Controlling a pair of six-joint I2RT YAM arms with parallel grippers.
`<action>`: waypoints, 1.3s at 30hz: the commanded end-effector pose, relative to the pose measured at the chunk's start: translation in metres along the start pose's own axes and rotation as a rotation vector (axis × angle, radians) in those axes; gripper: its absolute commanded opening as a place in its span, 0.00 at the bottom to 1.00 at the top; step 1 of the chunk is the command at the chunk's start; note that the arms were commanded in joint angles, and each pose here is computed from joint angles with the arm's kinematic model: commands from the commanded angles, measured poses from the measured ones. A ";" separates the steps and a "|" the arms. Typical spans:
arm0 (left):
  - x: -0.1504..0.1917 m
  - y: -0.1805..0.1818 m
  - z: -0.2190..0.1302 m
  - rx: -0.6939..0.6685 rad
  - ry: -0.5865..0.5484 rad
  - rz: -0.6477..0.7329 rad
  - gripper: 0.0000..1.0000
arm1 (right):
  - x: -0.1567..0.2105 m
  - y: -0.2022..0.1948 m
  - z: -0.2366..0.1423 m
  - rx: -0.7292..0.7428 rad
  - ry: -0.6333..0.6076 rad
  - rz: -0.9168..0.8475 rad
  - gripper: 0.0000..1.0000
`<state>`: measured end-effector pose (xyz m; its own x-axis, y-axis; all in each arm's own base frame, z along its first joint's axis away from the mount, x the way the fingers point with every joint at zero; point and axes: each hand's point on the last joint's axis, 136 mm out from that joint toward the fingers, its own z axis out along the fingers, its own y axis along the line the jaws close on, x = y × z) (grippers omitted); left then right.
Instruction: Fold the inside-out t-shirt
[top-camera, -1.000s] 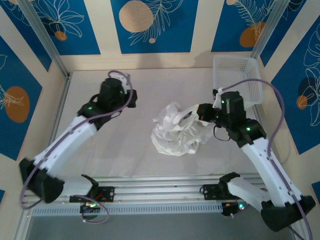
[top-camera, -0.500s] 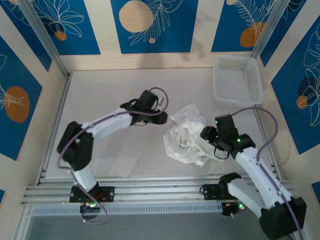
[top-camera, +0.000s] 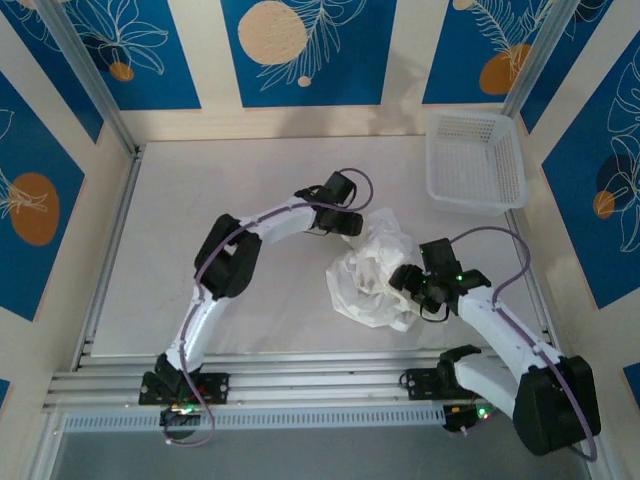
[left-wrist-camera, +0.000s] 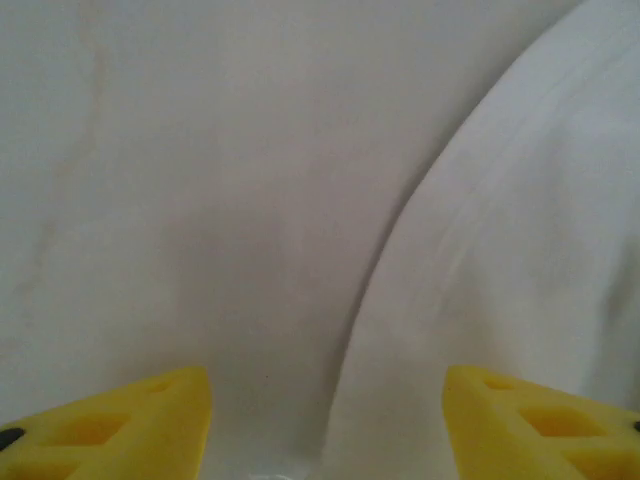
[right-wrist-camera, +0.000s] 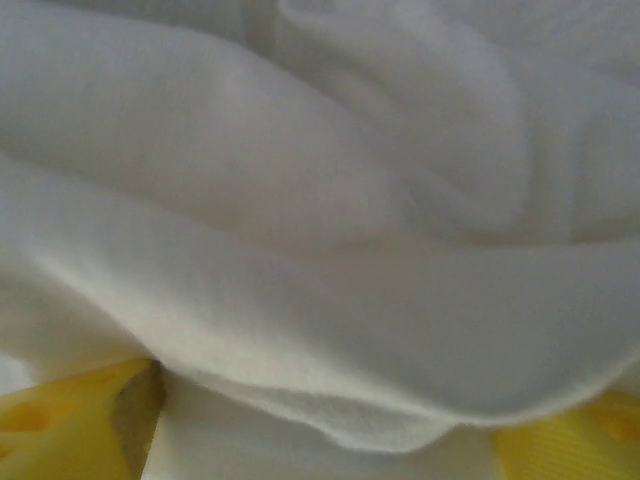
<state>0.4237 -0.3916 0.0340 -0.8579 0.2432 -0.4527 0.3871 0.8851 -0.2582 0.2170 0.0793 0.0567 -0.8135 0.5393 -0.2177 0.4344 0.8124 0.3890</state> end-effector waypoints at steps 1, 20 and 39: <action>0.015 -0.015 0.004 0.074 0.081 0.044 0.61 | -0.005 0.006 0.001 -0.028 -0.009 -0.001 0.52; -0.031 0.066 -0.178 -0.004 -0.243 -0.120 0.00 | -0.062 0.050 -0.097 -0.213 -0.289 -0.043 0.01; 0.127 0.155 -0.288 -0.287 -0.442 -0.229 0.42 | -0.059 0.026 -0.052 -0.104 -0.222 -0.037 0.00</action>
<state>0.2582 -0.0746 0.1447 -0.7200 -0.1718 -0.6723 -0.1359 0.9850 -0.1061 0.2456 0.0603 0.1131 -0.7309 0.5712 -0.3734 0.3846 0.7968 0.4660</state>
